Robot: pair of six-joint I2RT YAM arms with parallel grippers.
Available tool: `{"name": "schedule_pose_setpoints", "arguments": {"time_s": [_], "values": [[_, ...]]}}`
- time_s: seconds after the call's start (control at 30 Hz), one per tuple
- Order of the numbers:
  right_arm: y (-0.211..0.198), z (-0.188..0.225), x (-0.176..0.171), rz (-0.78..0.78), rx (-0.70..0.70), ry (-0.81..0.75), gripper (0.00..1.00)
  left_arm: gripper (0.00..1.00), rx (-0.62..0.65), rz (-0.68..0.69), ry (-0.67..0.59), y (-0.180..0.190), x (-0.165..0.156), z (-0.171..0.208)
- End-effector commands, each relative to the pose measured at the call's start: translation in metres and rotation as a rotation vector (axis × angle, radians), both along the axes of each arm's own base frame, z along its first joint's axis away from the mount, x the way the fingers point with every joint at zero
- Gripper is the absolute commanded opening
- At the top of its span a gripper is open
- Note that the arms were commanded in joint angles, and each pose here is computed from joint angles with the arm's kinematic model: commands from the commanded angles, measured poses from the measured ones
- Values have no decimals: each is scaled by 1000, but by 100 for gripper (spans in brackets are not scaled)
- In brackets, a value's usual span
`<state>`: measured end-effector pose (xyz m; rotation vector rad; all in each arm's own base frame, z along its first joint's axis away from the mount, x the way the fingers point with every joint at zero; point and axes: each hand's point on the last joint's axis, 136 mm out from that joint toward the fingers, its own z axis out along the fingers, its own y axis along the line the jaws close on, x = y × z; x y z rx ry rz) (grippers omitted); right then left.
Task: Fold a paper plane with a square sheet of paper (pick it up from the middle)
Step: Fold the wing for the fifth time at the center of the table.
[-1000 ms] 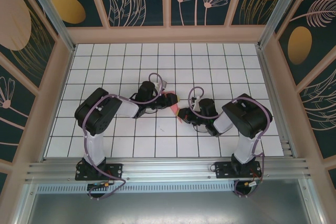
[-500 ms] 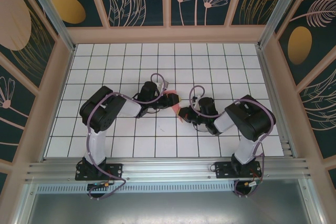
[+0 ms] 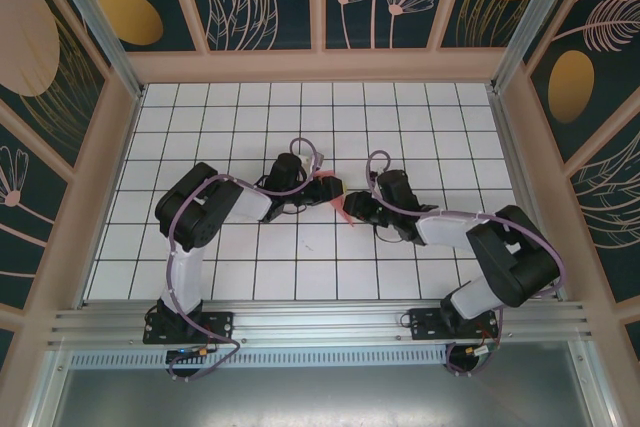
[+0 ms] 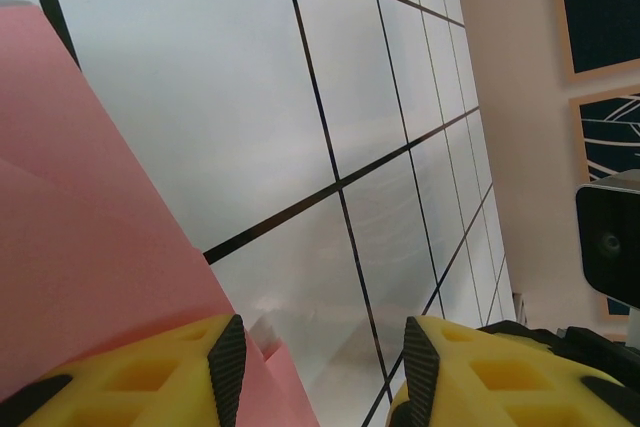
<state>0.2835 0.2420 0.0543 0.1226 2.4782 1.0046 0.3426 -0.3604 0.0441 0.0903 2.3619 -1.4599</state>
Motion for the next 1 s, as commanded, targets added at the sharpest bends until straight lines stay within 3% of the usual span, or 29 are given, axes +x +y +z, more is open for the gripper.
{"name": "schedule_pose_setpoints", "arguments": {"time_s": [0.0,0.03,0.1,0.37,0.7,0.97], "values": [[0,-12,0,70,-102,14,40,49,83,18,44,9,1,-28],[0,-15,1,75,-118,15,41,49,83,16,45,8,1,-29],[5,-16,4,111,-131,8,54,49,80,16,46,8,1,-28],[14,-32,8,187,-181,16,55,48,74,11,49,7,0,-26],[22,-36,0,234,-129,30,30,48,59,0,48,5,0,-21],[14,-45,1,185,-138,62,14,48,54,-4,45,4,1,-18]]}}
